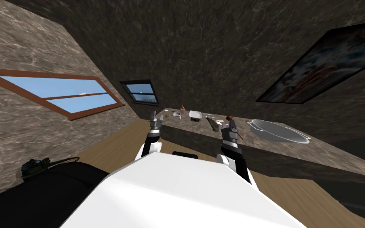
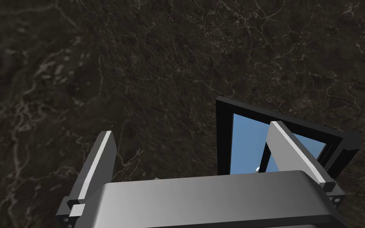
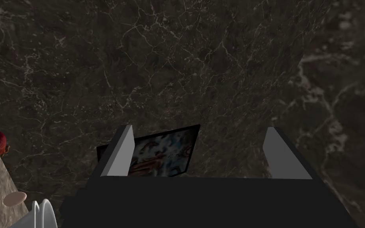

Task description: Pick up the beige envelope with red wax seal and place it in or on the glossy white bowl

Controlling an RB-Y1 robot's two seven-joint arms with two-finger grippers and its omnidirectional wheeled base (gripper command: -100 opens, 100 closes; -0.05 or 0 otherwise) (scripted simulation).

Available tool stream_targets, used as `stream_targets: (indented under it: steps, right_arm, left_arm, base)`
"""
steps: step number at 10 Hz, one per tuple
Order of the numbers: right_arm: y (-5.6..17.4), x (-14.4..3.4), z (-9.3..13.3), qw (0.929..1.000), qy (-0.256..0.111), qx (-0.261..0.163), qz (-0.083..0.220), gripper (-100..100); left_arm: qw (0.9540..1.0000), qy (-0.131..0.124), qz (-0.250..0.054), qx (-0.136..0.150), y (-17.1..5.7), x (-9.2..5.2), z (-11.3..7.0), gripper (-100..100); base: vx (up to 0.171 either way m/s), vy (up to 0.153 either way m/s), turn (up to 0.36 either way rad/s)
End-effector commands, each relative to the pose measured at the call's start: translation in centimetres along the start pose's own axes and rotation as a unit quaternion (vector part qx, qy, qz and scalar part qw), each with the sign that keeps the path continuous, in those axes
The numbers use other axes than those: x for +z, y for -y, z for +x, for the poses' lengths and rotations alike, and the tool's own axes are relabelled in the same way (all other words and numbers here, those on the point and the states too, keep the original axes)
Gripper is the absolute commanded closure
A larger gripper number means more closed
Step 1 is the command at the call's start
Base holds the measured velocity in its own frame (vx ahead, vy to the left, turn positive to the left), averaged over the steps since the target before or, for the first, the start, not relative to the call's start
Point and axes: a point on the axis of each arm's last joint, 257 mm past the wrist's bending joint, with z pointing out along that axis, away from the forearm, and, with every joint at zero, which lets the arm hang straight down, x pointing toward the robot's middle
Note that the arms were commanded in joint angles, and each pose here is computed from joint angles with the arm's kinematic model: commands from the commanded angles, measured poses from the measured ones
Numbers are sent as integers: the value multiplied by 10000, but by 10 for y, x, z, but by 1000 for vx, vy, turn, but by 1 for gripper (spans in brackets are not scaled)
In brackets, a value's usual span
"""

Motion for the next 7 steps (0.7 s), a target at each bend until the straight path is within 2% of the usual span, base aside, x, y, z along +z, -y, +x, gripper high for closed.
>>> stream_targets:
  steps: [1, 5, 6, 7]
  right_arm:
    - [6, -2, 2, 9998, -141, -138, 32, -100]
    - [42, -14, 7, 9942, -732, -757, 227, -100]
    - [41, -13, 8, 9933, -802, -804, 213, -100]
    - [54, -18, 9, 9896, -998, -1002, 275, -100]
  left_arm:
    - [10000, 0, 0, 0, 0, 0, 0, 0]
    - [10000, 0, 1, 0, 0, 0, 0, 0]
    - [10000, 0, 1, 0, 0, 0, 0, 0]
    - [10000, 0, 0, 0, 0, 0, 0, 0]
  base:
    - [-13, -5, 80]
    - [-40, -26, 164]
    - [-34, -30, 65]
    - [-38, -22, 145]
